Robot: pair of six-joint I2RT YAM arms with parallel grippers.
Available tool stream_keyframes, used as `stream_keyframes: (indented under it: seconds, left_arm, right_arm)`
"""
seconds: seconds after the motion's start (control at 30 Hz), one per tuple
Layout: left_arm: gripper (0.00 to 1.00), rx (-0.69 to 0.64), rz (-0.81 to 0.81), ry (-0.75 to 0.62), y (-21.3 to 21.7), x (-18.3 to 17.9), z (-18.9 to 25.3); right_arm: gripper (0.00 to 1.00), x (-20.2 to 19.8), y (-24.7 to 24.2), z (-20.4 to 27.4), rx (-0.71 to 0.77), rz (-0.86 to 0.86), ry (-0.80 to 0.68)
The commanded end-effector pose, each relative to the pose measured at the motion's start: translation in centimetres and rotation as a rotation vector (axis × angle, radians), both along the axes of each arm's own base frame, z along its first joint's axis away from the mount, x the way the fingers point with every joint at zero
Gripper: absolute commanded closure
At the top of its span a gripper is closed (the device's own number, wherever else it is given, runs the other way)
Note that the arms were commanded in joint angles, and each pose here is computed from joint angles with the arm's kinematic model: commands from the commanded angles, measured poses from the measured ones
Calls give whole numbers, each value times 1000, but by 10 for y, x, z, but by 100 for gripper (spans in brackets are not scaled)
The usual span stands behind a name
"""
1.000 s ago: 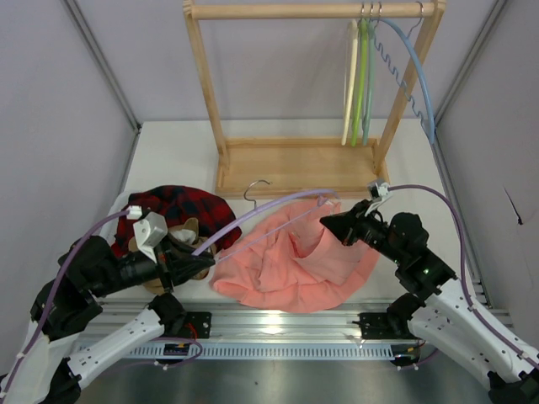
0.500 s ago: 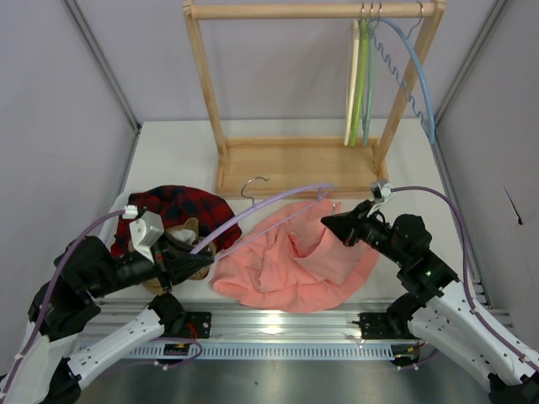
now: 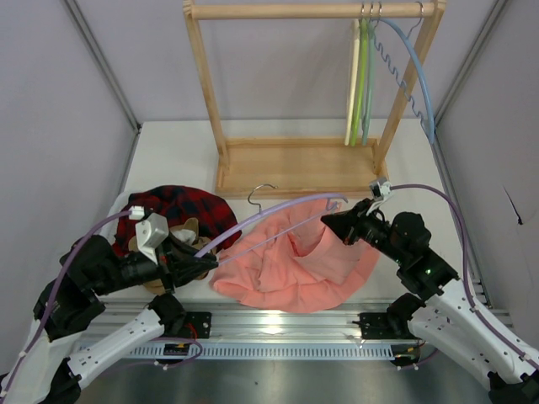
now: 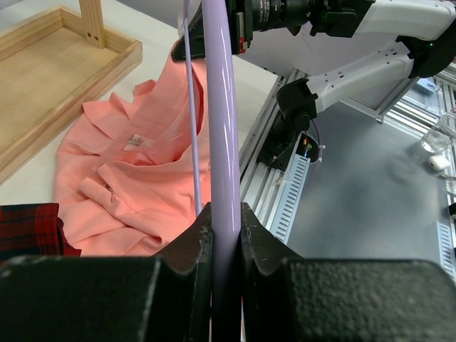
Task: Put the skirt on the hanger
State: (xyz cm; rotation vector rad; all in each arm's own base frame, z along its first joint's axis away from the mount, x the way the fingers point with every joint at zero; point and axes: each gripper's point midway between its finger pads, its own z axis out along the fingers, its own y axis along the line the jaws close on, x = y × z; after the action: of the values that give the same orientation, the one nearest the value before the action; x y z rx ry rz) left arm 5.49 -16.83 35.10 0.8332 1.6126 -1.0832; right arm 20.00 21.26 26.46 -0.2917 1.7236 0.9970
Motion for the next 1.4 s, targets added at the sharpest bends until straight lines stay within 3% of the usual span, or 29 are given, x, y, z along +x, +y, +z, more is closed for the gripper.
stream_keyframes:
  seconds: [0.0, 0.3, 0.97, 1.37]
  left_arm:
    - [100, -43, -14, -35, -4, 1, 12]
    - [100, -24, 29, -39, 0, 7, 6]
    - [100, -35, -40, -47, -4, -4, 6]
    - [100, -67, 1, -85, -1, 3, 18]
  right_arm:
    - [100, -1, -1, 41, 62, 2, -93]
    - [100, -5, -4, 49, 71, -1, -104]
    - [100, 1, -4, 53, 28, -17, -70]
    - [100, -2, -7, 38, -56, -10, 1]
